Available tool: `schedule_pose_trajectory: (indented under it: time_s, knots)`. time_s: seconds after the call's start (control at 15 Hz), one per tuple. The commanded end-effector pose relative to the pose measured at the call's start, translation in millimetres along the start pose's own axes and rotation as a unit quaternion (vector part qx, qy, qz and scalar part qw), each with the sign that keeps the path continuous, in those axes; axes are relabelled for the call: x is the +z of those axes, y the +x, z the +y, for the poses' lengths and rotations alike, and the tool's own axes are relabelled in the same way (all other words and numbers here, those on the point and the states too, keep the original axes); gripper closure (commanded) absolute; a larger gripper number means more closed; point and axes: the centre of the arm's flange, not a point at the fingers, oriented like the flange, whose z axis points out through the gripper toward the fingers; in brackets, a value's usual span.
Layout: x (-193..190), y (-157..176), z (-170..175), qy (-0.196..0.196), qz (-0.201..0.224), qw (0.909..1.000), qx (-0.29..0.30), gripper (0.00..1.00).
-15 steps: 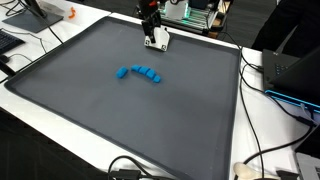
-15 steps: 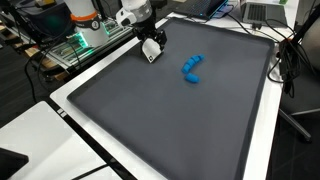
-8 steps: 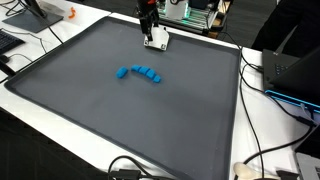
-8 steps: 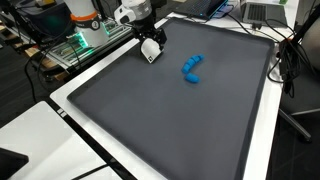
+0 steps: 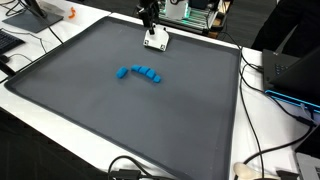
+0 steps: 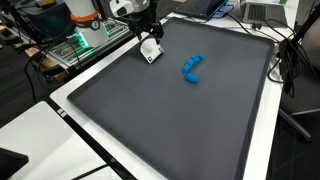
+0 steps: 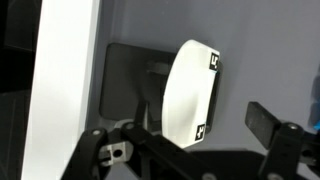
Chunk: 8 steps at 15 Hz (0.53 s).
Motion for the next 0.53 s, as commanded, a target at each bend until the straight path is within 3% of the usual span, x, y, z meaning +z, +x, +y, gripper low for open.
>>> schedule_pose_trajectory:
  time_s: [0.0,0.27,0.47]
  knots:
    - [-33.6,-4.3,5.0,-0.022,0.010,0.9997,-0.004,0.00]
    - [-70.9,-7.9,-11.9,-0.023,0.054,0.9971,-0.048,0.00]
    - [-104.3,-11.9,-34.4,-0.019,0.087,0.9876,-0.129,0.00]
